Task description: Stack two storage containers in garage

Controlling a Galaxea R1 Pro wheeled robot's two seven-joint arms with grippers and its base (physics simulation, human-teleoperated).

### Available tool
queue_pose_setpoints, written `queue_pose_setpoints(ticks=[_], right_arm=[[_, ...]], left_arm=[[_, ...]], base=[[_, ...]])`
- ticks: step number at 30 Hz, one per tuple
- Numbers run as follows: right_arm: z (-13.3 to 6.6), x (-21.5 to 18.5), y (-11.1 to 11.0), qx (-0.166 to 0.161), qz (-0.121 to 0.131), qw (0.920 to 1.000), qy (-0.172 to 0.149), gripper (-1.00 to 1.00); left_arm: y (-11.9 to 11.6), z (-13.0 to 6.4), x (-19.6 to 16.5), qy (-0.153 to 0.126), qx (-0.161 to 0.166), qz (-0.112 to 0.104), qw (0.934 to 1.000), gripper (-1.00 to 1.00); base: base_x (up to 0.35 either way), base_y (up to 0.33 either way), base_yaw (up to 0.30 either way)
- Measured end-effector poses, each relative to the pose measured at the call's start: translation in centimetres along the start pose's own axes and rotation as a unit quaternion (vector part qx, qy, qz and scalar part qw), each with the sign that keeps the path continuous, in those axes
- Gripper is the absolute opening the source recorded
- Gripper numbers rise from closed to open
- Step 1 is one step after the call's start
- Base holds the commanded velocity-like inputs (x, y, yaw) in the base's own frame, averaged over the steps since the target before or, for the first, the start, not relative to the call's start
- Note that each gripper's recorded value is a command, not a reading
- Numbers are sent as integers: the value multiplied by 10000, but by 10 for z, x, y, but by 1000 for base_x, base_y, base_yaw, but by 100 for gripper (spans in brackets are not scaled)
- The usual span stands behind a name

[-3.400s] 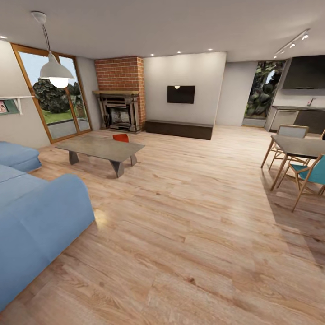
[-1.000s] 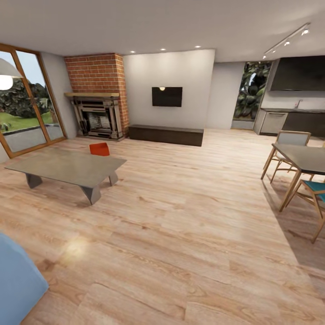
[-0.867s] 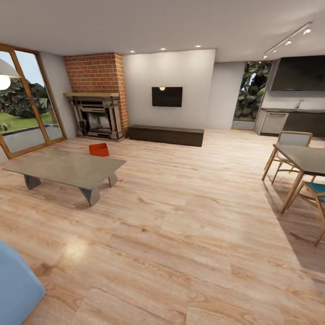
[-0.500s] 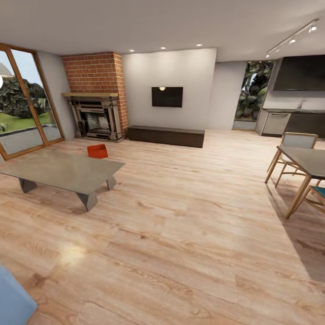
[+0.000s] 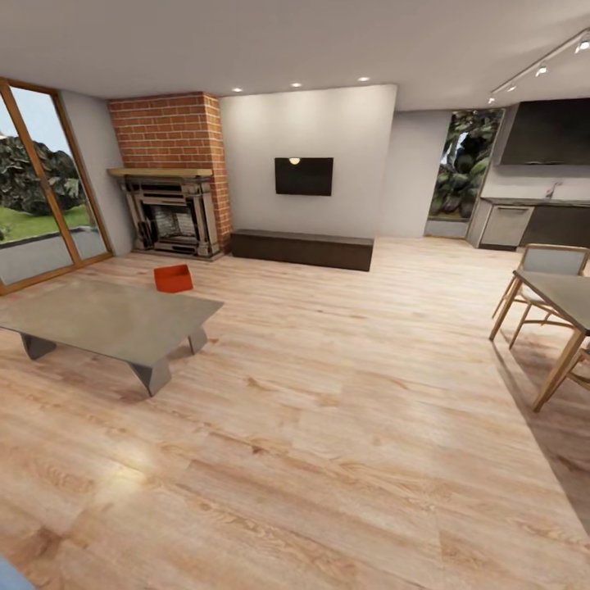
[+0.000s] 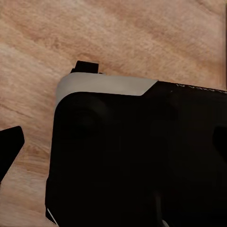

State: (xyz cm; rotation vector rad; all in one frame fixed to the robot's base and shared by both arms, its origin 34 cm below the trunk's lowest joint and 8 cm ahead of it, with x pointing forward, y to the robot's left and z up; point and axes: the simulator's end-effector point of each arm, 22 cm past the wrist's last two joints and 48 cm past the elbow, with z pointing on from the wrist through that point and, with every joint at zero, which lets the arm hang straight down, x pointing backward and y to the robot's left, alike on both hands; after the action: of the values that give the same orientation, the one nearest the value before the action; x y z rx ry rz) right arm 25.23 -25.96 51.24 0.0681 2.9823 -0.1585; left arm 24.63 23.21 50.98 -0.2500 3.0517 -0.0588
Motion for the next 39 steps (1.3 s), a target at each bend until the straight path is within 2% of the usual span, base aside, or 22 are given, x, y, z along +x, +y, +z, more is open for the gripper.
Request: queue_pose_setpoints(ticks=[39], right_arm=[[-1, -8, 0, -1, 41, 9999, -98, 100]], left_arm=[[-1, -2, -8, -101, 15, 3, 9999, 100]], base=[[323, 0, 0]])
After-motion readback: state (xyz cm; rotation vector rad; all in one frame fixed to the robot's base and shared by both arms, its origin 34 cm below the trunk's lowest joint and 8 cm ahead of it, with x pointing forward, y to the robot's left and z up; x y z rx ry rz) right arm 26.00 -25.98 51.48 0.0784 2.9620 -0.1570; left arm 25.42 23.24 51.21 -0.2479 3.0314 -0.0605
